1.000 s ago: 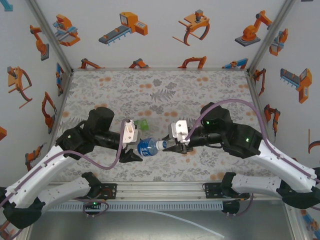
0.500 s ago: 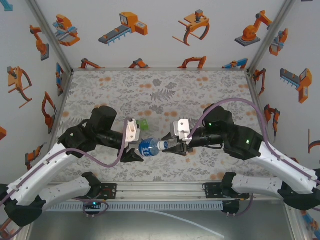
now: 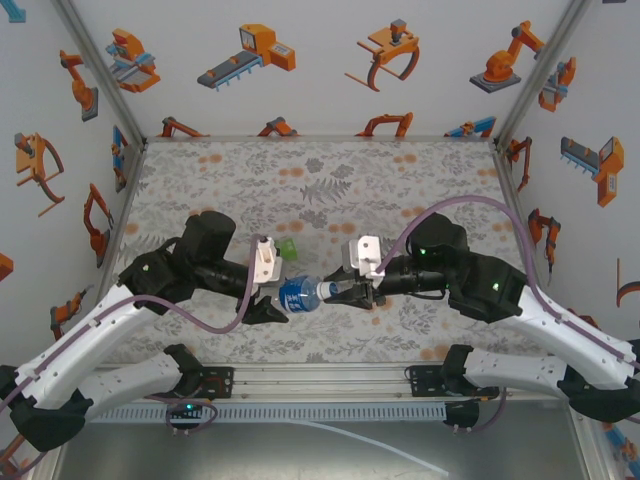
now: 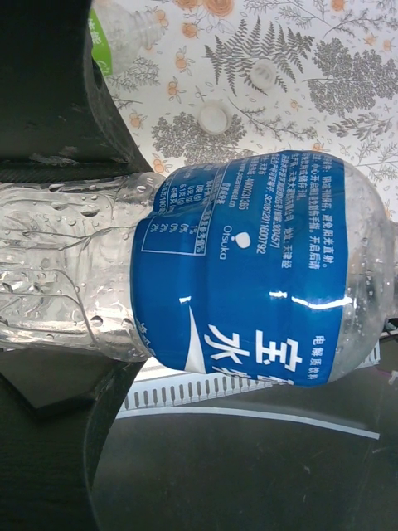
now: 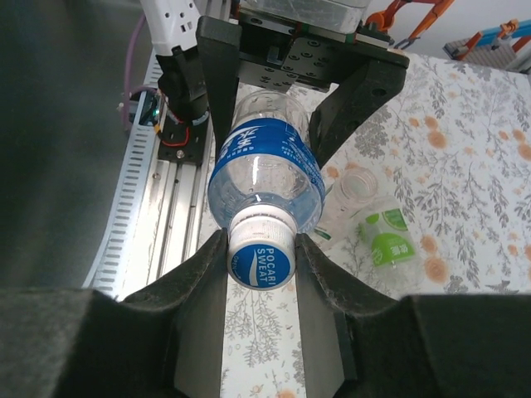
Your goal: Screw on the bottle caps
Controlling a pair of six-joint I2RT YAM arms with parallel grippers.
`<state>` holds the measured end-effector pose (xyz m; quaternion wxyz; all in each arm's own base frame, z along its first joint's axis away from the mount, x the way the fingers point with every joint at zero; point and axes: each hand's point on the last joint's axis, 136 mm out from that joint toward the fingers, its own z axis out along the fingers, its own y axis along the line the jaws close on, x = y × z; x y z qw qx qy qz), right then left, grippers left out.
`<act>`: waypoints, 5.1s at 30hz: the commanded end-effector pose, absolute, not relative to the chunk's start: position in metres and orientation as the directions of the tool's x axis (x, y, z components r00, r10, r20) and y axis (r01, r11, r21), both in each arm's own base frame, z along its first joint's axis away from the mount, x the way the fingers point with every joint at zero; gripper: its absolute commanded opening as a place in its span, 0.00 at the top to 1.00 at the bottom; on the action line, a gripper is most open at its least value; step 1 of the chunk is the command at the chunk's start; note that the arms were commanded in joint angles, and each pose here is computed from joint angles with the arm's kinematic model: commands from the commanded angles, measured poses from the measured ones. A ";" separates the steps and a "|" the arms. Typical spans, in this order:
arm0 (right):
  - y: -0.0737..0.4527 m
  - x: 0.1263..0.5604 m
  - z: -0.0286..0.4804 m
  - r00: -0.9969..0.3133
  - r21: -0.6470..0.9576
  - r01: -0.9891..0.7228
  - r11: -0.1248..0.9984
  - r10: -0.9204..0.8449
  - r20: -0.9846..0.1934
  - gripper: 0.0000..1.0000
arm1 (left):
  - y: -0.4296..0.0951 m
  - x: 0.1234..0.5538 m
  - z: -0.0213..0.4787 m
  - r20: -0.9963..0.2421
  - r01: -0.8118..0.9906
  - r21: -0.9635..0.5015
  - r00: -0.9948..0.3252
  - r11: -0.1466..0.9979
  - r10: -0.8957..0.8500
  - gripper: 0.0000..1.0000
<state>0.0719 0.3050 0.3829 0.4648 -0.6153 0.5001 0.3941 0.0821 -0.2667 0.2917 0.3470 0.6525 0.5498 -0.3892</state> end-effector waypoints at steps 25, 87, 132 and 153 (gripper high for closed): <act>0.274 0.168 0.358 -0.788 0.786 -0.304 0.539 0.321 -0.525 0.70 | -0.286 0.116 0.307 -0.891 0.965 0.249 0.261 -0.083 0.372 1.00; 0.306 0.088 0.397 -0.055 0.035 -0.995 0.090 -0.227 -0.972 1.00 | -0.274 0.087 0.302 -0.910 0.978 0.132 0.184 -0.160 0.372 1.00; 0.272 0.025 0.512 0.219 -0.263 -0.956 -0.128 0.283 -0.934 0.46 | -0.302 0.054 0.388 -0.990 0.906 0.142 0.139 -0.399 -0.037 1.00; 0.285 0.043 0.506 0.209 -0.235 -0.970 -0.065 0.277 -0.938 1.00 | -0.313 0.053 0.395 -0.986 0.900 0.165 0.155 -0.403 -0.059 1.00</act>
